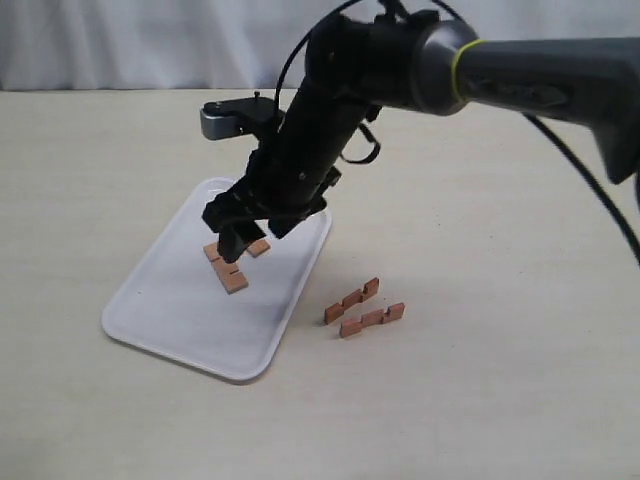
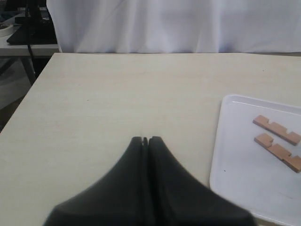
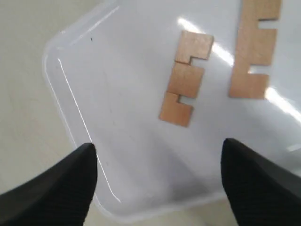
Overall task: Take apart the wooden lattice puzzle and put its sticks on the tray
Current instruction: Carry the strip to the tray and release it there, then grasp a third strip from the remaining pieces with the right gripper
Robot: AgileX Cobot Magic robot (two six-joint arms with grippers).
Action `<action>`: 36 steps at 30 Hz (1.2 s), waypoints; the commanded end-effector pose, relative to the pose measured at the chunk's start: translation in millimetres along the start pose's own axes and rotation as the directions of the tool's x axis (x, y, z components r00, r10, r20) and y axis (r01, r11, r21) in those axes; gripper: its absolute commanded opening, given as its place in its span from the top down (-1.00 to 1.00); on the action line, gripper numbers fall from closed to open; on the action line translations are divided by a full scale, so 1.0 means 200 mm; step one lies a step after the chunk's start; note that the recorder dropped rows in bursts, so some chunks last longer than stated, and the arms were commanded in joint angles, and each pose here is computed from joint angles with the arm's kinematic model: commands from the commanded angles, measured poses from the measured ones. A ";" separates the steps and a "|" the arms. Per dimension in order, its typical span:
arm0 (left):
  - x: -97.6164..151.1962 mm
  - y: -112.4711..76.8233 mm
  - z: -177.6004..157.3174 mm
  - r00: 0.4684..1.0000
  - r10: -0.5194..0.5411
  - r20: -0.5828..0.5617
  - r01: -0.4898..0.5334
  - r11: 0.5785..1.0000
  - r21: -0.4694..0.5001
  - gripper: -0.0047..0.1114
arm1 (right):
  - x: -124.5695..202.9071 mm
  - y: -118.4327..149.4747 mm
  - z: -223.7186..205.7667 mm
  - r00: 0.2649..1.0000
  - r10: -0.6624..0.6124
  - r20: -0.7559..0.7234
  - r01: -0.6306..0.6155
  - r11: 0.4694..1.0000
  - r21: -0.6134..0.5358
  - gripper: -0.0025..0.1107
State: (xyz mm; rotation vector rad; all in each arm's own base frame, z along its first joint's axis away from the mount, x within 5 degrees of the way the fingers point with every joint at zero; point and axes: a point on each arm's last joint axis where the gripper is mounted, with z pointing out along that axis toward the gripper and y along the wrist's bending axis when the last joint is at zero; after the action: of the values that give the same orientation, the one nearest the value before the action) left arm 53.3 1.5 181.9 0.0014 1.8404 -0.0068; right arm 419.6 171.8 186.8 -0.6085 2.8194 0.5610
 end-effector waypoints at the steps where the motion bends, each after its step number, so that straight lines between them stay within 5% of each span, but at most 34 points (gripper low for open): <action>1: 0.00 0.00 0.00 1.000 0.005 0.006 -0.005 1.000 0.008 0.92 | 0.06 -0.01 -0.25 0.993 -0.081 -0.080 0.096 0.975 0.201 -0.24; 6: 0.00 0.00 0.00 1.000 0.005 0.006 -0.005 1.000 0.008 0.92 | 0.19 -0.04 -0.40 0.988 -0.126 -0.087 0.150 0.914 0.376 -0.24; 19: 0.00 0.00 0.00 1.000 0.005 0.006 -0.005 1.000 0.008 0.92 | 0.65 -0.09 -0.19 0.839 -0.403 -0.365 0.503 0.831 0.239 -0.24; 30: 0.00 0.00 0.00 1.000 0.005 0.006 -0.005 1.000 0.008 0.92 | 0.71 -0.14 -0.05 0.805 -0.549 -0.224 0.592 0.731 0.339 -0.24; 36: 0.00 0.00 0.00 1.000 0.005 0.006 -0.005 1.000 0.008 0.92 | 0.71 -0.14 -0.04 0.808 -0.551 -0.208 0.588 0.730 0.348 -0.24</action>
State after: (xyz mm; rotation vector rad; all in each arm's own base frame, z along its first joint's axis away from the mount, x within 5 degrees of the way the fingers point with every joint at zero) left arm 53.3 1.5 181.9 0.0014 1.8404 -0.0068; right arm 303.9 94.5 145.6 -1.3555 2.5091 -0.1545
